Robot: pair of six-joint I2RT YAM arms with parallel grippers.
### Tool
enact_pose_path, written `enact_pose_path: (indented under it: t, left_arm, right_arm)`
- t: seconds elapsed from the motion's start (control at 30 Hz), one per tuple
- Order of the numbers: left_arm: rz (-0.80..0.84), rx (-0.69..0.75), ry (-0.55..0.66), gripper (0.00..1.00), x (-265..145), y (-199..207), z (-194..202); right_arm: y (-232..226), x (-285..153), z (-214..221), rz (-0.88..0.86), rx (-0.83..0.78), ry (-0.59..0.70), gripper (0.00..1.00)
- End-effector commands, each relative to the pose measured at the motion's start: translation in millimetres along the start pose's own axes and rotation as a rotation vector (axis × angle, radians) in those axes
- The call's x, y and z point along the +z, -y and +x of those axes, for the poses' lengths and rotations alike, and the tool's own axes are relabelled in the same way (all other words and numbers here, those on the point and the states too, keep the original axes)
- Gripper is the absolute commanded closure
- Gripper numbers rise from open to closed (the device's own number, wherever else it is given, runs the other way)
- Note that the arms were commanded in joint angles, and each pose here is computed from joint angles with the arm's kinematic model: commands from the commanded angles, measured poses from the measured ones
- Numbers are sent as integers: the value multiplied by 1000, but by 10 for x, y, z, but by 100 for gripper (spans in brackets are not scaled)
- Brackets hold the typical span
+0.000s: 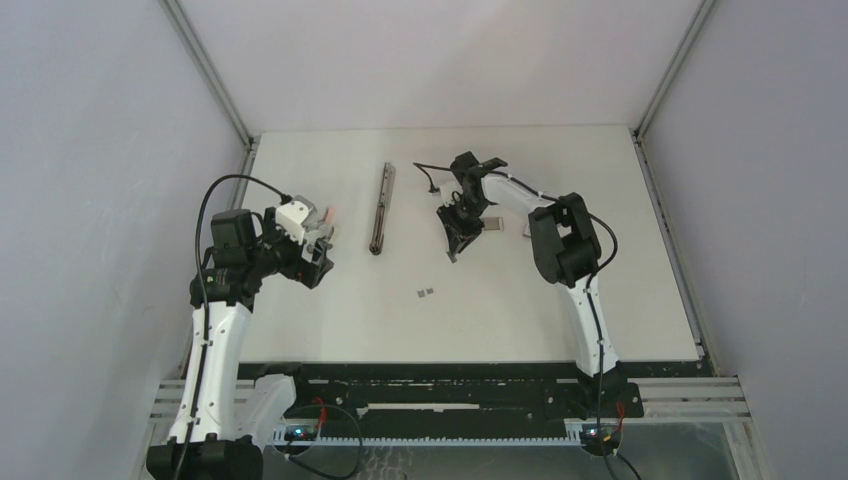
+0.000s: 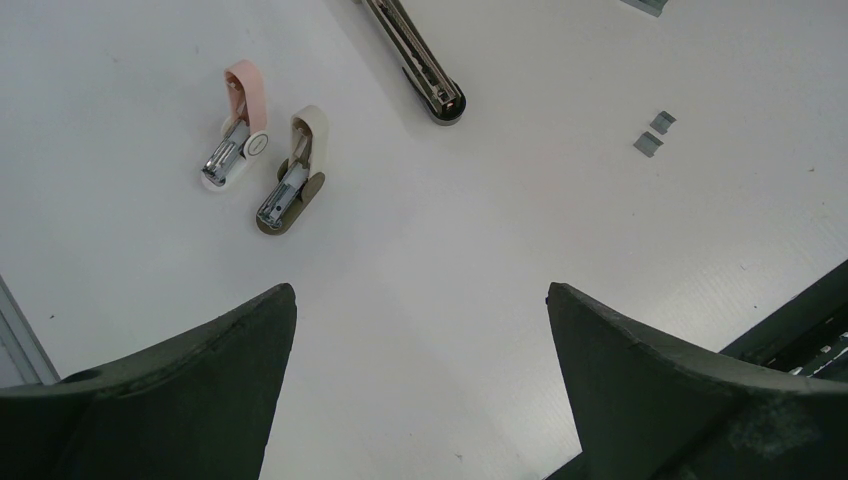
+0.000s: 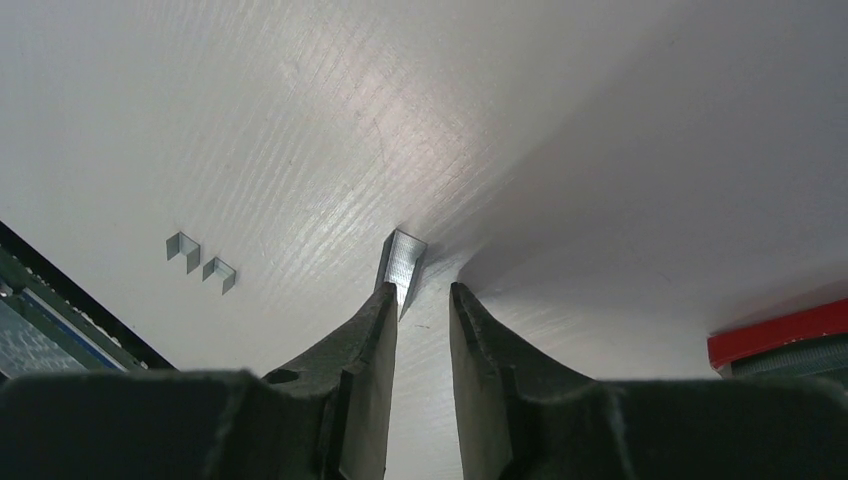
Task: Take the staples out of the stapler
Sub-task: Pick up the staple from the center of the board.
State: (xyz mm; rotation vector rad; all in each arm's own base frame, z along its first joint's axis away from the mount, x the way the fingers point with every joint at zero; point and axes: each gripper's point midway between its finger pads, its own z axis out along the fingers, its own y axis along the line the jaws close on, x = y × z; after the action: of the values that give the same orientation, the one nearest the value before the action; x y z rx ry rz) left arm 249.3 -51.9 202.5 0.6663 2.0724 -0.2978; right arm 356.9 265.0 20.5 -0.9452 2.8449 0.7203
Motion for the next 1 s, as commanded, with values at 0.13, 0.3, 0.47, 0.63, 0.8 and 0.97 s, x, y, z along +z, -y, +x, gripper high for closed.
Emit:
enact_pose_path:
  t: [0.13,0.3,0.47,0.63,0.8,0.97]
  left_arm:
    - [20,13,11,0,34,30,43]
    - [20,13,11,0,35,31,44]
    - [22,12,9,0,38,32,49]
    - [21,14,9,0,38,30,50]
    - [21,13,8,0,39,29,51]
    - [21,14,9,0,38,29,47]
  right_arm:
    - [-16,-115,-116,77,-23,52,74]
    - [-40,-98,-106,77,-20,46,75]
    - [-69,-75,-98,81,-27,40,77]
    - [-52,-46,-83,93,-24,31,78]
    - [-58,-32,-77,93,-21,27,78]
    - [-49,-14,-65,105,-21,20,79]
